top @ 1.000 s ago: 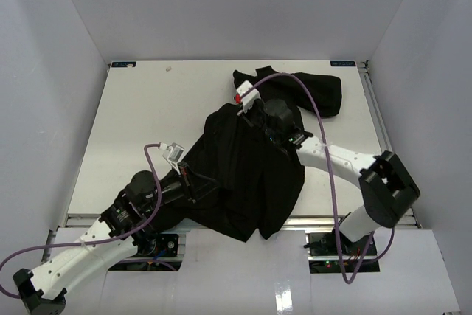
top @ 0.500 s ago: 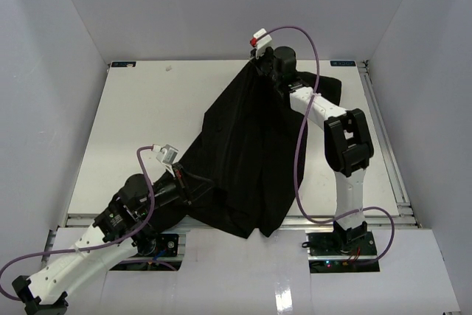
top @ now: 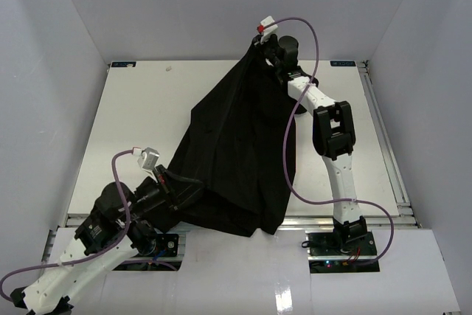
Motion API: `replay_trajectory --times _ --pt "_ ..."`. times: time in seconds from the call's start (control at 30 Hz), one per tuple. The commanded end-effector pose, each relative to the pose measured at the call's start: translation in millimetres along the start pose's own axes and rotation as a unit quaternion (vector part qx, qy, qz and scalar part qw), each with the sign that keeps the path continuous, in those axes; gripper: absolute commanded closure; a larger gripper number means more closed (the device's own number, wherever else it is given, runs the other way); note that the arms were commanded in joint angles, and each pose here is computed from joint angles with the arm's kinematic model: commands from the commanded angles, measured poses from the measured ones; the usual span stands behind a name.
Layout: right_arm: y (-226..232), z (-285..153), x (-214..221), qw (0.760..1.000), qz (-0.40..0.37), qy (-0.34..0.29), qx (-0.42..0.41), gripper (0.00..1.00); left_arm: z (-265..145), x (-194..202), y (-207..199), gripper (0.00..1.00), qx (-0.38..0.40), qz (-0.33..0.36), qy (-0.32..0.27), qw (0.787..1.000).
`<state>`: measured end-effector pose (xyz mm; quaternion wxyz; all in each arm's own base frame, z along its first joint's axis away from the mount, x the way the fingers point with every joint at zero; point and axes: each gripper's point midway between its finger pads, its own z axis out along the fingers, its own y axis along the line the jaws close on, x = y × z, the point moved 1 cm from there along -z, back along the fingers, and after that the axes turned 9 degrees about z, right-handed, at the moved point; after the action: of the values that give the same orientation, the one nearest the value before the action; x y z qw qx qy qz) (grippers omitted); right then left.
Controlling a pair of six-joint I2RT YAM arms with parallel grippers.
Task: Zip up the jacket
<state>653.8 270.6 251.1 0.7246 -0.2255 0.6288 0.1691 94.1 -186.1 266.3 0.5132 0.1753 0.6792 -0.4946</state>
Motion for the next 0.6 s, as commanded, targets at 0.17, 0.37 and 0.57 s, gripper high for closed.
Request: replay_trajectory --times 0.17,0.37,0.57 --pt "-132 -22 -79 0.978 -0.017 -0.160 0.135 0.92 -30 -16 -38 1.00 0.064 0.033 0.023 0.997" --pt "-153 -32 -82 0.974 0.005 -0.186 0.131 0.92 -34 -27 -47 1.00 0.077 0.038 0.010 0.996" --pt "-137 -26 -84 0.974 0.025 -0.209 0.083 0.92 12 10 -11 1.00 0.044 0.013 0.037 0.998"
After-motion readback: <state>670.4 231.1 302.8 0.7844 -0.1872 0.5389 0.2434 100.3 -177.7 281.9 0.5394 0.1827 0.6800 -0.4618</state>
